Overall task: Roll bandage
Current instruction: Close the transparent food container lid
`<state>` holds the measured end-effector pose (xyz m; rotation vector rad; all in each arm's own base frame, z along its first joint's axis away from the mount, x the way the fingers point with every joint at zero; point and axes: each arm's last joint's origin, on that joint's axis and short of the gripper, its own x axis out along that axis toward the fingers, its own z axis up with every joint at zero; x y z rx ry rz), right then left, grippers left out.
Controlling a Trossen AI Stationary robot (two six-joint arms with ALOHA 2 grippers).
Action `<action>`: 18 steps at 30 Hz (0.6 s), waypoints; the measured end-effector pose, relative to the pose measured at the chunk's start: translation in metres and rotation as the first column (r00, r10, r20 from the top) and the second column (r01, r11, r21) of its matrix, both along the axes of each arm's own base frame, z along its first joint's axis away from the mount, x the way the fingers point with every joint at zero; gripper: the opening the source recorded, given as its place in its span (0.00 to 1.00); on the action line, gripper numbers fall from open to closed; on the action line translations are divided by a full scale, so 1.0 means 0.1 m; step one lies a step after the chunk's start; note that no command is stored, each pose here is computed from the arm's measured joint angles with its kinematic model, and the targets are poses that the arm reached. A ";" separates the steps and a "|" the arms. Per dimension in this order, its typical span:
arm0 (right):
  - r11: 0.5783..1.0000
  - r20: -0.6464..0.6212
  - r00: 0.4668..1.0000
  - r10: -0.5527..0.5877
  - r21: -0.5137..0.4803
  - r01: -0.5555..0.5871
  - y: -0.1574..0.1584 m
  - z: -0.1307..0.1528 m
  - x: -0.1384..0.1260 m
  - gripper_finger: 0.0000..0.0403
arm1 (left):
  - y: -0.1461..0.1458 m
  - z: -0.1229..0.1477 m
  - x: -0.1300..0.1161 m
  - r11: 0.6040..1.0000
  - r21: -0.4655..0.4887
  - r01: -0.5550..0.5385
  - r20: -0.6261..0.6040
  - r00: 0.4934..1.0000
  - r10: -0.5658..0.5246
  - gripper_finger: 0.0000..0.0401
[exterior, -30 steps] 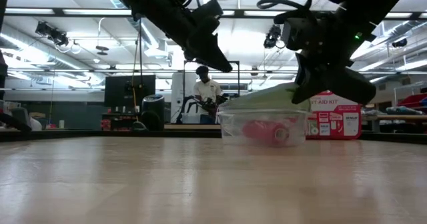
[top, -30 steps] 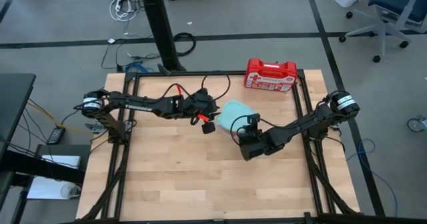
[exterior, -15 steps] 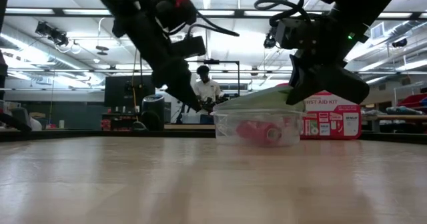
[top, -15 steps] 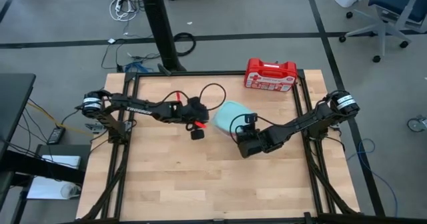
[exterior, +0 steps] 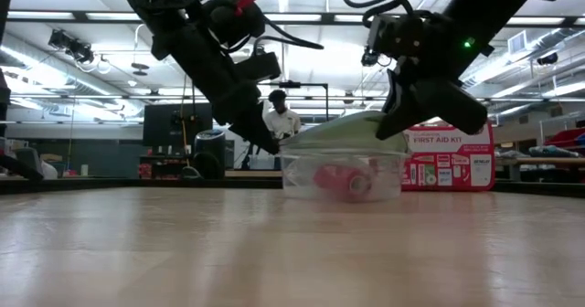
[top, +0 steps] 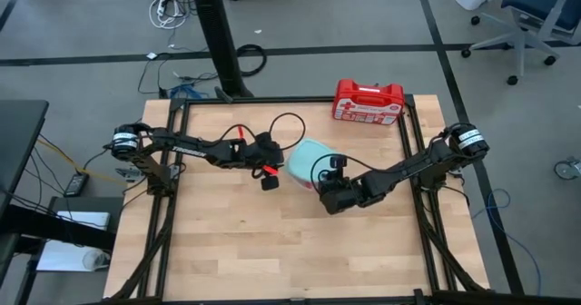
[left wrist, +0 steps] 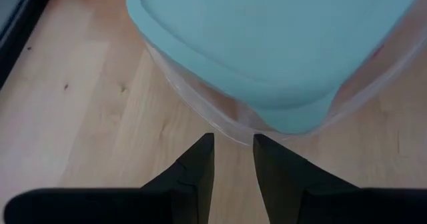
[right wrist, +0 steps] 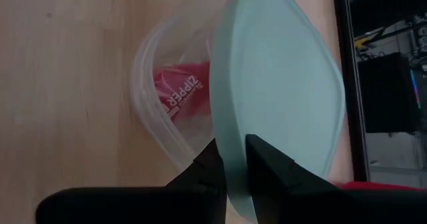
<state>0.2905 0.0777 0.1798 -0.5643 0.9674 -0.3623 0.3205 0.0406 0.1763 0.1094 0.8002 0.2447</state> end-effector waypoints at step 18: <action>0.987 0.133 0.991 0.022 0.152 -0.042 -0.01 0.06 0.15 0.11 | -0.04 -0.01 -0.01 1.000 0.007 -0.009 -0.013 1.000 0.009 0.28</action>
